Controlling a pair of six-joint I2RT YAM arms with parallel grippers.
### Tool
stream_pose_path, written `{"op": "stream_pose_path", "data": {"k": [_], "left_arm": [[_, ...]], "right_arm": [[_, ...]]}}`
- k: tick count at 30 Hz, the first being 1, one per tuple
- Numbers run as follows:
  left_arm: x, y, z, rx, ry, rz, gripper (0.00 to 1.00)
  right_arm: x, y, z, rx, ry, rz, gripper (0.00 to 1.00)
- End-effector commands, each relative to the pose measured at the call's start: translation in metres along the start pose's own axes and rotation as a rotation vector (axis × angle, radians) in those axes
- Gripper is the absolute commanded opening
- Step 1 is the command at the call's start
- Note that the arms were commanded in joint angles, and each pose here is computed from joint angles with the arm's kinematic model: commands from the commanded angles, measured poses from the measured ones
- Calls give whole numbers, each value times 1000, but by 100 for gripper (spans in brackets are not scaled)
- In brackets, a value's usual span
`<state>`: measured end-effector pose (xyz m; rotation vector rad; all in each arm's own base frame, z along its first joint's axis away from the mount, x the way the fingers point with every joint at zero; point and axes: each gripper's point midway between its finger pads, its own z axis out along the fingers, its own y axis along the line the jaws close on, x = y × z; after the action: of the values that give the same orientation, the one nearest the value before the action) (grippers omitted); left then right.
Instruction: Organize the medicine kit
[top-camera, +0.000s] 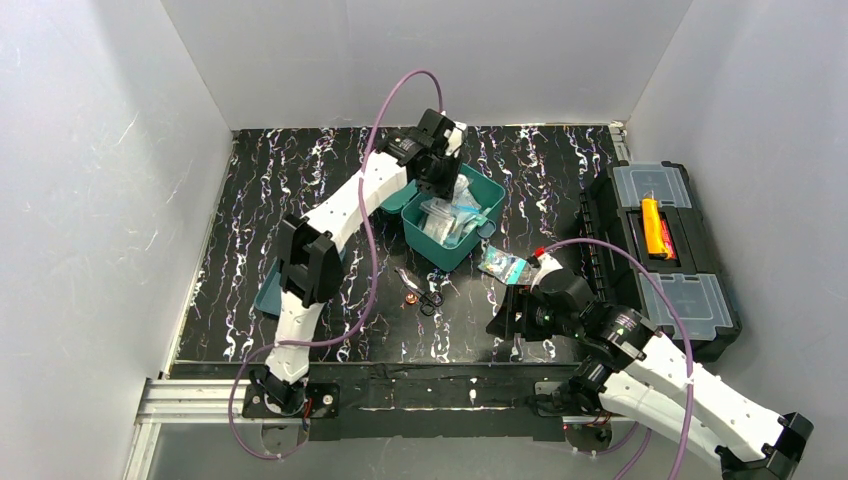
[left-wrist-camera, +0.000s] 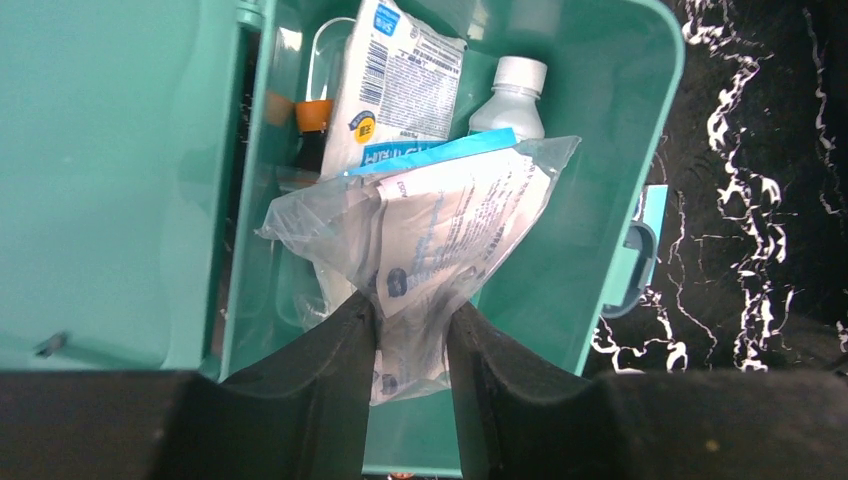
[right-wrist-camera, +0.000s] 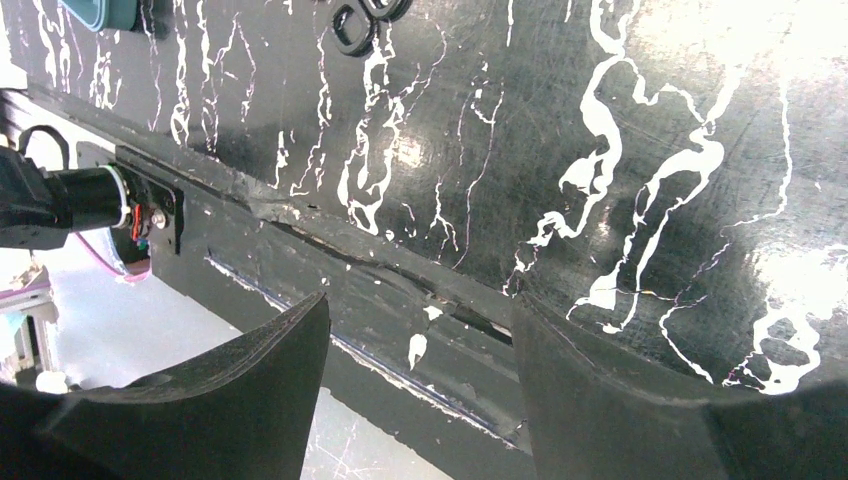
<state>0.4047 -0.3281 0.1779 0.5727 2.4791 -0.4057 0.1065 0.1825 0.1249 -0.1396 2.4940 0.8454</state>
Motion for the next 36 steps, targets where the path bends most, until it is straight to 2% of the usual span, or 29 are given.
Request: {"op": "stream_pose_path", "data": {"k": [1,5,7,9,14,22,29,36], "left_arm": [[6,-7,11,46,27,14,34],[31,-1,30,36,90,3,42],[42,1,35,34,112,-3,54],[53,1,36,40,132,-5,60],[57,1,17,47,83,-13,75],[46,4,-34,28,-22,-10,81],[48,7,-72,7,-51,-9,83],[56,8,-116,11,-96,-20,85]], "right_arm": [[-4,-9,2,46,-37,40,74],[-10,-14,1,85,-64,52,74],[-12,-19,1,121,-72,52,75],[-16,-24,0,161,-82,55,77],[-29,-29,-2,228,-112,51,80],[-59,-34,-5,339,-195,36,83],[-90,-45,-10,440,-307,54,89],[-116,-51,-6,499,-327,95,86]]}}
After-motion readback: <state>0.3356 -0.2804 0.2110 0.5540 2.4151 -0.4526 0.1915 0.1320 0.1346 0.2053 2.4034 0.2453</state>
